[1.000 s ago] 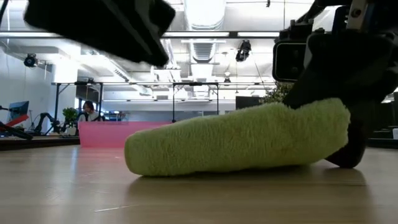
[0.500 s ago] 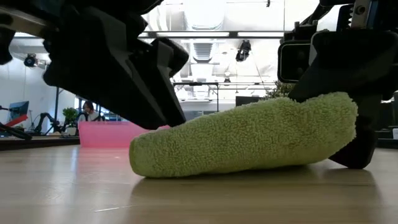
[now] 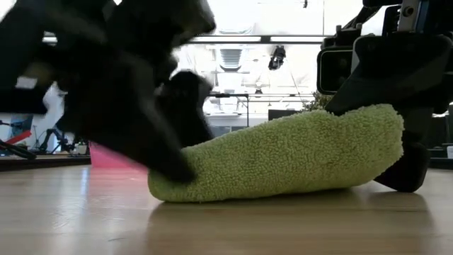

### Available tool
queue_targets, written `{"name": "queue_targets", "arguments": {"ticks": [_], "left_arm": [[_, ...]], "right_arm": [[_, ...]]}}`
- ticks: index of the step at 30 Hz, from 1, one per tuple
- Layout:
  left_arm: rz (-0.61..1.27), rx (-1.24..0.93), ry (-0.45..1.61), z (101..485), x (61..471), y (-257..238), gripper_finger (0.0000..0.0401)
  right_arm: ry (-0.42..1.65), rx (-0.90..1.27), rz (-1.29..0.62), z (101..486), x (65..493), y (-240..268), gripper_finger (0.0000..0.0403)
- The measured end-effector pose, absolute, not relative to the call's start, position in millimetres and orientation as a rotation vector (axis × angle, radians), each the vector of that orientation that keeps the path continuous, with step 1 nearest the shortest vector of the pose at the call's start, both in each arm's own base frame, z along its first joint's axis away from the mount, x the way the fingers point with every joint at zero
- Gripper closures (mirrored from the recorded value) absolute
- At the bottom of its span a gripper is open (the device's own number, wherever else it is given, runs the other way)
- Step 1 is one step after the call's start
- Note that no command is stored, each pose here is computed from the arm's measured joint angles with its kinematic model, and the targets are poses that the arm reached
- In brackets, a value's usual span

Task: Roll microfiber towels into tight, uniform cylinder then place into a basket
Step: Roll the green microfiber cloth

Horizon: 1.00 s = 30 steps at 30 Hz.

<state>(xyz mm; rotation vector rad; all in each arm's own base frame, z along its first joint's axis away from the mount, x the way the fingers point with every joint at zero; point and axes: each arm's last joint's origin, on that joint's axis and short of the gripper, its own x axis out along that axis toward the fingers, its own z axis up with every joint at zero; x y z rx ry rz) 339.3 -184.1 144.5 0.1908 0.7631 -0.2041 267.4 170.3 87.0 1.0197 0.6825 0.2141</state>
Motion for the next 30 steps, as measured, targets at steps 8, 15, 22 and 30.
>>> {"name": "queue_targets", "arguments": {"ticks": [8, 15, 22, 30], "left_arm": [[-0.099, 0.136, 0.807, 158.2, 334.9, -189.6, 0.0136], [0.040, 0.143, 0.688, 195.2, 320.8, -189.2, 0.0138], [-0.066, 0.188, 0.614, 186.5, 320.8, -214.1, 0.0194], [-0.110, 0.239, 0.694, 151.6, 326.5, -219.4, 0.0244]], "right_arm": [[0.681, 1.026, 0.212, 86.8, 266.8, 170.2, 0.0394], [0.680, 1.017, 0.215, 86.7, 266.4, 170.3, 0.0394], [0.679, 1.009, 0.219, 86.6, 266.2, 170.5, 0.0394], [0.679, 1.005, 0.221, 86.6, 266.2, 170.5, 0.0394]]}}
